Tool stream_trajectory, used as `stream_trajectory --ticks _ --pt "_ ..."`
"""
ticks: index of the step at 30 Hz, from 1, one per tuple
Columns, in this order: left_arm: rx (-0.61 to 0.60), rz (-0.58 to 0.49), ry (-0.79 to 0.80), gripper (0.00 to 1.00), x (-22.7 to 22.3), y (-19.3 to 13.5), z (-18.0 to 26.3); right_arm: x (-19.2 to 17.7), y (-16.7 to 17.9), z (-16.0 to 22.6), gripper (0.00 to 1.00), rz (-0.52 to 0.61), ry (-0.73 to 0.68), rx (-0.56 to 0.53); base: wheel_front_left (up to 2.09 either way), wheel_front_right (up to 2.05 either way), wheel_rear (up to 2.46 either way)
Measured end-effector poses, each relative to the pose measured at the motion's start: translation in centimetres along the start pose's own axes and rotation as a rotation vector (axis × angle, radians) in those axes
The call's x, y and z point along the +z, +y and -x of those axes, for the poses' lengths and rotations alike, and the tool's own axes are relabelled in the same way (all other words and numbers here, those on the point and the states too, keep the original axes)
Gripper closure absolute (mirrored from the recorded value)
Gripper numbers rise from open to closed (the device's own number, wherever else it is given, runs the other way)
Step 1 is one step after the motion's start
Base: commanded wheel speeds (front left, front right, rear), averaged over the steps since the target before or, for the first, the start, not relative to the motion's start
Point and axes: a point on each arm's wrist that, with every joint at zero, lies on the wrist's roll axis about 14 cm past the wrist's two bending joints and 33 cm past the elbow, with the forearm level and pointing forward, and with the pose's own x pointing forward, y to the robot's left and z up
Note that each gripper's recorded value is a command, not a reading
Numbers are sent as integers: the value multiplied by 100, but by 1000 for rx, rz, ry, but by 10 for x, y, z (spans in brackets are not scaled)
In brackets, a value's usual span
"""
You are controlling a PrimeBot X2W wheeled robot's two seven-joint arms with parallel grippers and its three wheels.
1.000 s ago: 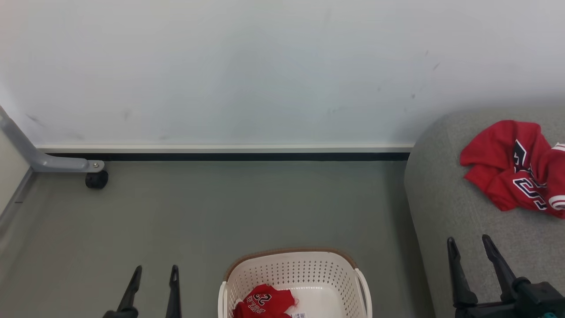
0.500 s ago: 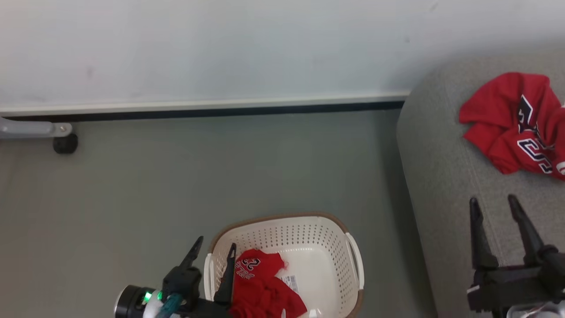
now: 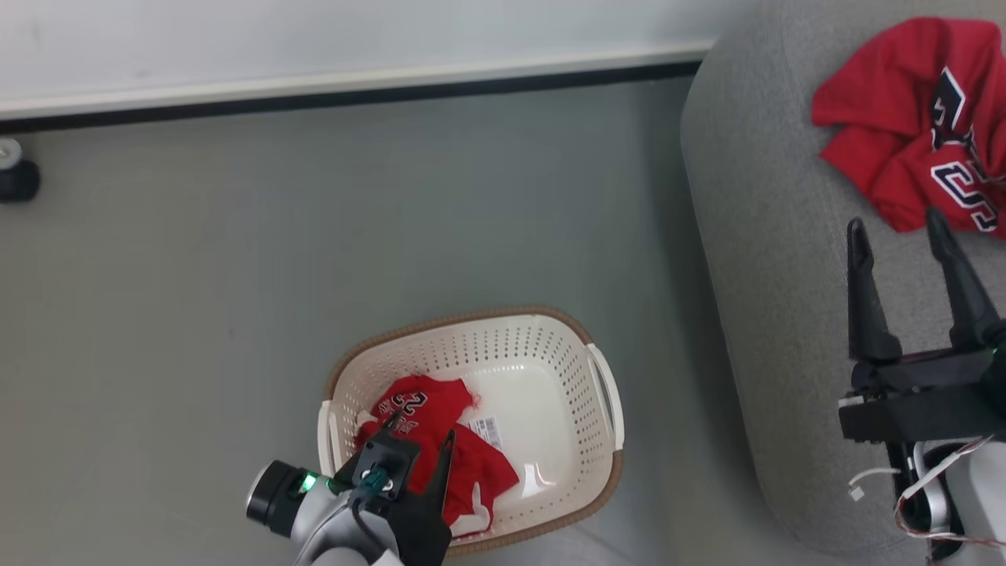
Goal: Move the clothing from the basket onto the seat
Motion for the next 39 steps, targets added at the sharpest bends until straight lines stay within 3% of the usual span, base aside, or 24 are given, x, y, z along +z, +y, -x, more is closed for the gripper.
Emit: stream_trajectory --ticks 14,39 --pt "-129 -91 219 0 -57 -17 -49 -33 -11 -33 0 57 41 12 0 0 0" --pt "-204 -140 431 0 -136 -12 -127 -105 4 -76 0 73 86 79 0 0 0"
